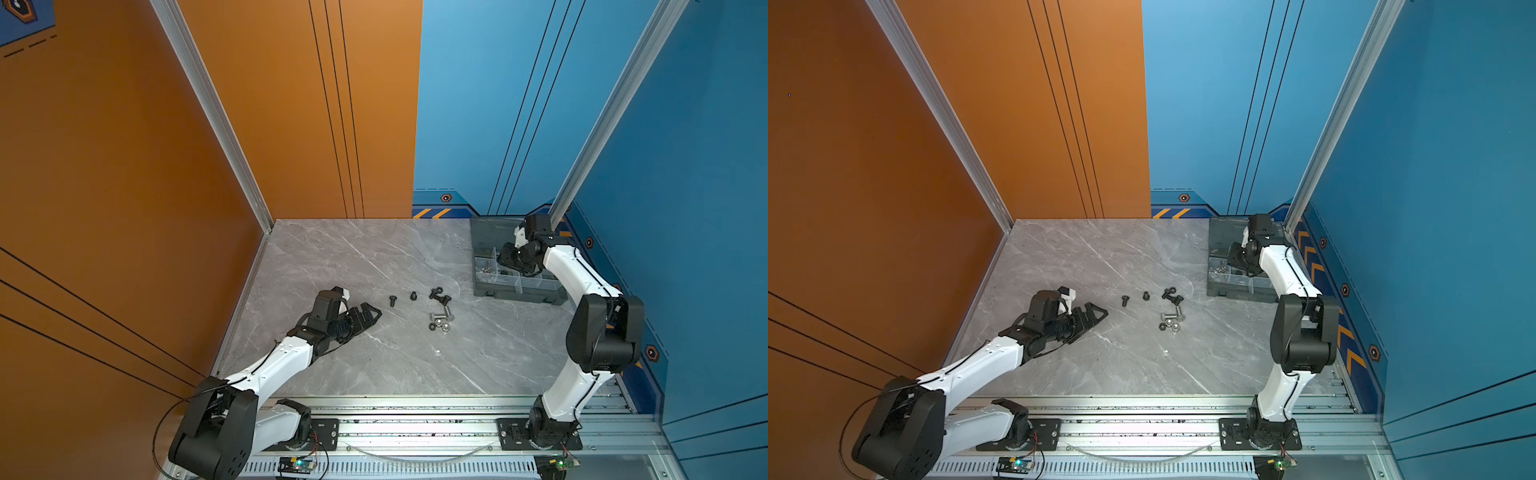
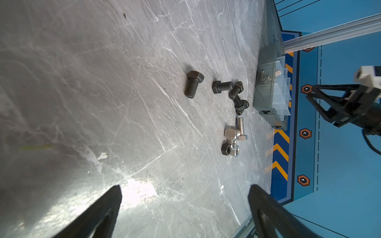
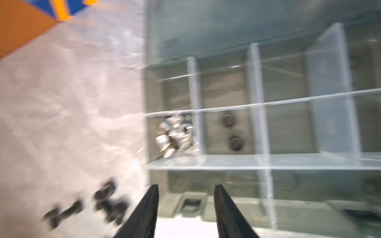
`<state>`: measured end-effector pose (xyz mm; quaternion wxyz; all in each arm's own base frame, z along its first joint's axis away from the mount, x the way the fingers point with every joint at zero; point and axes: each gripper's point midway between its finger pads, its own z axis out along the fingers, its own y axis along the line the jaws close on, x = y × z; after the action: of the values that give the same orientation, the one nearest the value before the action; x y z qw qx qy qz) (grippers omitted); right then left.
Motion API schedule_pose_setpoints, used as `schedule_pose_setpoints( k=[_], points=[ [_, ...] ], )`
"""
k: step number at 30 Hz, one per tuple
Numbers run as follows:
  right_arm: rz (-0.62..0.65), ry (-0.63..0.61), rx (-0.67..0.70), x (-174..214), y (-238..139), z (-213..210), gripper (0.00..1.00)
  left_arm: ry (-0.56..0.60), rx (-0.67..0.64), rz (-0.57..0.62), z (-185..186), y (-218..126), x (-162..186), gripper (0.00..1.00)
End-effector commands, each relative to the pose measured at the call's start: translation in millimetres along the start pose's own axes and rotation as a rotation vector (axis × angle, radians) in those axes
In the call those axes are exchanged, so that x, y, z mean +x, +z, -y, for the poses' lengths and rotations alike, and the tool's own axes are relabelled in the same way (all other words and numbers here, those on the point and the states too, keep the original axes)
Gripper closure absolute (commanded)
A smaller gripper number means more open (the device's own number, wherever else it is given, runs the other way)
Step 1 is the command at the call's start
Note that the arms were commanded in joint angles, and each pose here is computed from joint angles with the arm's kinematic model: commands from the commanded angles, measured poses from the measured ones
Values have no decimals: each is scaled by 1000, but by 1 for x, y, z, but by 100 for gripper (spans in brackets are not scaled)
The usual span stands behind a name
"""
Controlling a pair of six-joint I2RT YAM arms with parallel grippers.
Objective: Sort the screws and nuts into containers
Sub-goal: 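Move the right gripper back to the parts pile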
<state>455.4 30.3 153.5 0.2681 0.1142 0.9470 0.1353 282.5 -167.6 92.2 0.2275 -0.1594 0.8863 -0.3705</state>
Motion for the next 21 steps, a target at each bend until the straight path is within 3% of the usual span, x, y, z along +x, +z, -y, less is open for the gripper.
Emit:
schedule_pose_setpoints(
  k=[1,5,10,16,21],
  points=[
    [-60,-79,-173,24,1,-52,52,8,21,14,9,-3,-4,3],
    [-117,-233,-166,44,10,-85,52,12,24,12,10,-3,-4,2],
    [-153,-358,-27,60,35,-105,51,5,23,12,8,-3,-2,2],
    [-174,-382,111,67,67,-105,51,9,26,20,9,-6,-2,2],
    [-226,-399,136,83,84,-101,52,15,16,21,6,-7,-2,2]
  ],
)
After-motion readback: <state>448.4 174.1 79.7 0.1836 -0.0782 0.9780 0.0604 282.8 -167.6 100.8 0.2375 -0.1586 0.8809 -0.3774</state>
